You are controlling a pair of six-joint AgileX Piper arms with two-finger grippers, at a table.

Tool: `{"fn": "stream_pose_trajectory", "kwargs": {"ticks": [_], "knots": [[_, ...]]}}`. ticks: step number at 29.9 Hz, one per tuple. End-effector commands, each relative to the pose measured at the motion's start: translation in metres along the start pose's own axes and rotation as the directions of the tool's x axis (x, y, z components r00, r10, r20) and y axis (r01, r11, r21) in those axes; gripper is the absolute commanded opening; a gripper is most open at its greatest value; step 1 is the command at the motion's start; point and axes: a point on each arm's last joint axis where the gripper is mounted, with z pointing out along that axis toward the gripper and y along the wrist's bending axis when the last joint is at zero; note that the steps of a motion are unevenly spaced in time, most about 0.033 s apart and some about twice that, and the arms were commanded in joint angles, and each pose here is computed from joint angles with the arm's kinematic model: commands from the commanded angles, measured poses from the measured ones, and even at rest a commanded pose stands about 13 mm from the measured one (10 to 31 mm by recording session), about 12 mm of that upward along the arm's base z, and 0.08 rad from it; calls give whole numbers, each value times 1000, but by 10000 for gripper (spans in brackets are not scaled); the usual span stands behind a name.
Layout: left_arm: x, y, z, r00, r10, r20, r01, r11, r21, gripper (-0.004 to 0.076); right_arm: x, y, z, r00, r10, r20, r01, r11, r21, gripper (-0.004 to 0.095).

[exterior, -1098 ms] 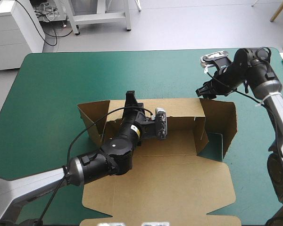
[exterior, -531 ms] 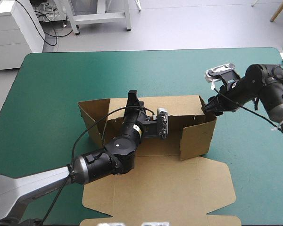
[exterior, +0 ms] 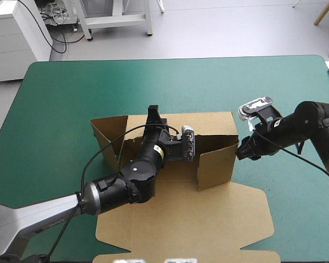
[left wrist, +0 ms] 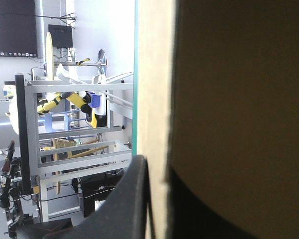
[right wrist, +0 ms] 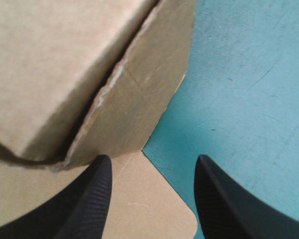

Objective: Fold the box

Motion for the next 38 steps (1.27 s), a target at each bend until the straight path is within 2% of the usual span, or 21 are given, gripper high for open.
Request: {"fn": "stream_pose_trajectory", "kwargs": {"ticks": [1,7,10,16,23,31,38], "knots": [[-5,12,-14,995,-54,84,55,998,-4,-8,-1,15,-14,991,-42,126,48,998,-40,463],[-5,10,-14,994,-70,83,69,998,11,-8,4,32,-9,986,-81,143,95,991,-93,464],[-5,10,-14,994,-70,83,69,998,11,-8,5,32,-11,985,-92,143,103,992,-70,463],[-5,8,-14,992,-95,78,92,995,37,-8,-2,35,-7,977,-43,210,54,998,-45,461],[-5,5,-14,993,-87,81,81,994,73,-8,-2,42,12,976,-7,219,-18,994,110,460],[-6,5,-14,992,-87,88,80,994,75,-8,-6,46,27,929,81,361,-122,988,93,459],[-6,2,-14,992,-85,91,76,992,100,-8,-2,46,23,905,71,419,-124,987,100,438]]}}
